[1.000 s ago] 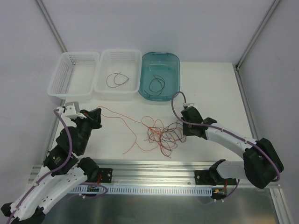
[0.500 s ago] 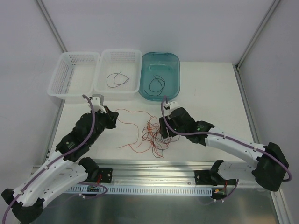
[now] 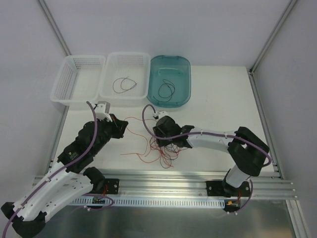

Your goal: Untangle the cables

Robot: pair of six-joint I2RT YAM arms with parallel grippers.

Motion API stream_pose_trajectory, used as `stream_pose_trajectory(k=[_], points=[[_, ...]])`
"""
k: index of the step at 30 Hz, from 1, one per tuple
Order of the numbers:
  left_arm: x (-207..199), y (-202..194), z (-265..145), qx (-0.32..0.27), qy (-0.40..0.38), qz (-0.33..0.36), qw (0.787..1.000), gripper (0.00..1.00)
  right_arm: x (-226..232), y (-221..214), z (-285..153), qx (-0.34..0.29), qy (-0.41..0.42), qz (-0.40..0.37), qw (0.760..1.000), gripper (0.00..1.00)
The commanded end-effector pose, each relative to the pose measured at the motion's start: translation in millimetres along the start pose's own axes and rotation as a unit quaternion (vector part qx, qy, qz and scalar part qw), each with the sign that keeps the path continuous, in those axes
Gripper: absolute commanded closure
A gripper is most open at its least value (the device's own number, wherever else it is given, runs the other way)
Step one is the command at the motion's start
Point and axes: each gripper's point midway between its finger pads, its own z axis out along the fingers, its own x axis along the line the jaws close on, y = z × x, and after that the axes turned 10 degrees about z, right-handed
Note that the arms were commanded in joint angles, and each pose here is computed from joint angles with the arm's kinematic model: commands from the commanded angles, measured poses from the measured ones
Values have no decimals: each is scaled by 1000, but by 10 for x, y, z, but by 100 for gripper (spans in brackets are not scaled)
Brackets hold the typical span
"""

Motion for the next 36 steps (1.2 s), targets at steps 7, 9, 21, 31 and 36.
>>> stream_pose_trajectory(k=[7, 9, 21, 31, 36], points=[[495, 111, -124, -48, 128, -24, 990, 100, -508, 29, -105, -26, -108, 5, 994, 99], [669, 99, -205, -47, 175, -25, 983, 100, -694, 47, -267, -35, -126, 13, 991, 99], [1336, 481, -809, -144, 356, -43, 922, 100, -1830, -48, -844, -75, -191, 152, 967, 100], [1389, 699, -1074, -158, 370, -12, 915, 100, -2003, -95, -953, -73, -143, 249, 955, 82], [1183, 652, -820, -116, 316, 18, 942, 100, -1994, -100, -947, -63, -143, 243, 957, 73]])
